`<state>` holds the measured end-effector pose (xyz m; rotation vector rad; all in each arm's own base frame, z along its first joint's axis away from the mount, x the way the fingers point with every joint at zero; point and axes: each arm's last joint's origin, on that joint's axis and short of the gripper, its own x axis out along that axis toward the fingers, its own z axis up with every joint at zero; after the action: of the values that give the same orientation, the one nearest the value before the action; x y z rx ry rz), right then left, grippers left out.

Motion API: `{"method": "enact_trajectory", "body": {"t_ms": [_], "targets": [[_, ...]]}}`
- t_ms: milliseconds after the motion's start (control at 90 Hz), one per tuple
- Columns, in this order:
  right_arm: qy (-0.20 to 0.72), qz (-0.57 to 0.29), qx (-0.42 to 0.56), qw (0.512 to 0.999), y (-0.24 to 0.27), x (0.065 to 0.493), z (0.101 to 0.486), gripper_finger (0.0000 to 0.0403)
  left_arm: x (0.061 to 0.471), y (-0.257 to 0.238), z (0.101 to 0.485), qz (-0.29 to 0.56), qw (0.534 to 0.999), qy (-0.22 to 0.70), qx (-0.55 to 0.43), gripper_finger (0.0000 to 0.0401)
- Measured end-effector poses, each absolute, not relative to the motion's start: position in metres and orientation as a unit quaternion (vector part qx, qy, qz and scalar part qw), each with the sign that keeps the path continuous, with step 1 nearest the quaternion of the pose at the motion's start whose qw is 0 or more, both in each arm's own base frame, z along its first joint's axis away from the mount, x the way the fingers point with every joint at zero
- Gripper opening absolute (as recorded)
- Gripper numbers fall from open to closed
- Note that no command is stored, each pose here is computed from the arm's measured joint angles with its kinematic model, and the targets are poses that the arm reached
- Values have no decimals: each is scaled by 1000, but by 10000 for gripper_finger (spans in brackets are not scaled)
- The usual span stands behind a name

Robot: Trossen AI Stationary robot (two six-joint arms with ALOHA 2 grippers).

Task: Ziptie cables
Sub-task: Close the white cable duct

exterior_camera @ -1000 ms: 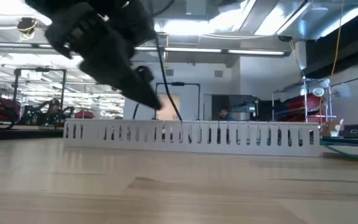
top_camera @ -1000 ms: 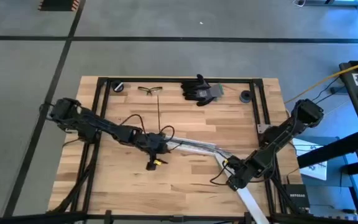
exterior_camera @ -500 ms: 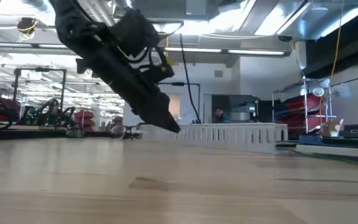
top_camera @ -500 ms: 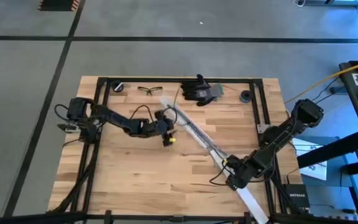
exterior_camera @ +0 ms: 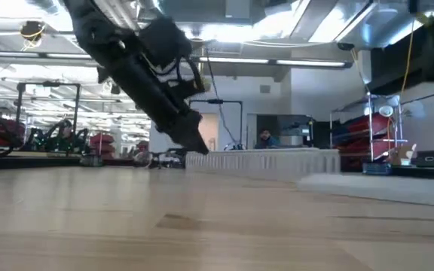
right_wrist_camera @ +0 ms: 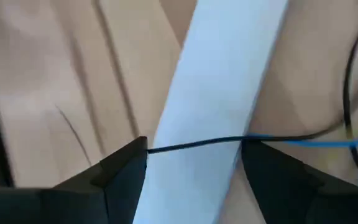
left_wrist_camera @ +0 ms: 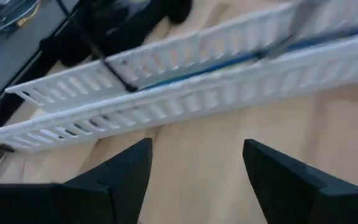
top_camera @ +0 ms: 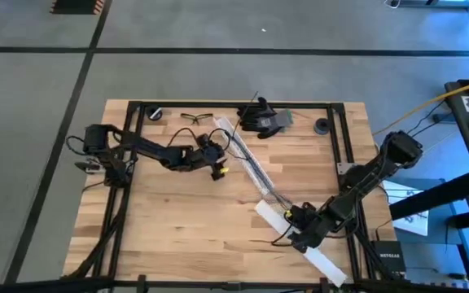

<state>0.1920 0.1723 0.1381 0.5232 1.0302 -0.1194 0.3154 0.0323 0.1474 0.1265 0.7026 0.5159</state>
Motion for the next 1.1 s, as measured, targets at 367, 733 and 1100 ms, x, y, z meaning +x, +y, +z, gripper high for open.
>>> {"method": "enact_trajectory", "body": {"t_ms": [367, 733, 1100], "targets": [[413, -75, 105, 902, 154, 238, 143, 243, 293, -23, 174, 124, 916, 374, 68, 237], [396, -259, 90, 876, 86, 294, 202, 243, 269, -29, 193, 158, 904, 395, 35, 237], [435, -229, 165, 855, 0, 333, 176, 243, 230, -39, 173, 192, 859, 475, -8, 237]]}}
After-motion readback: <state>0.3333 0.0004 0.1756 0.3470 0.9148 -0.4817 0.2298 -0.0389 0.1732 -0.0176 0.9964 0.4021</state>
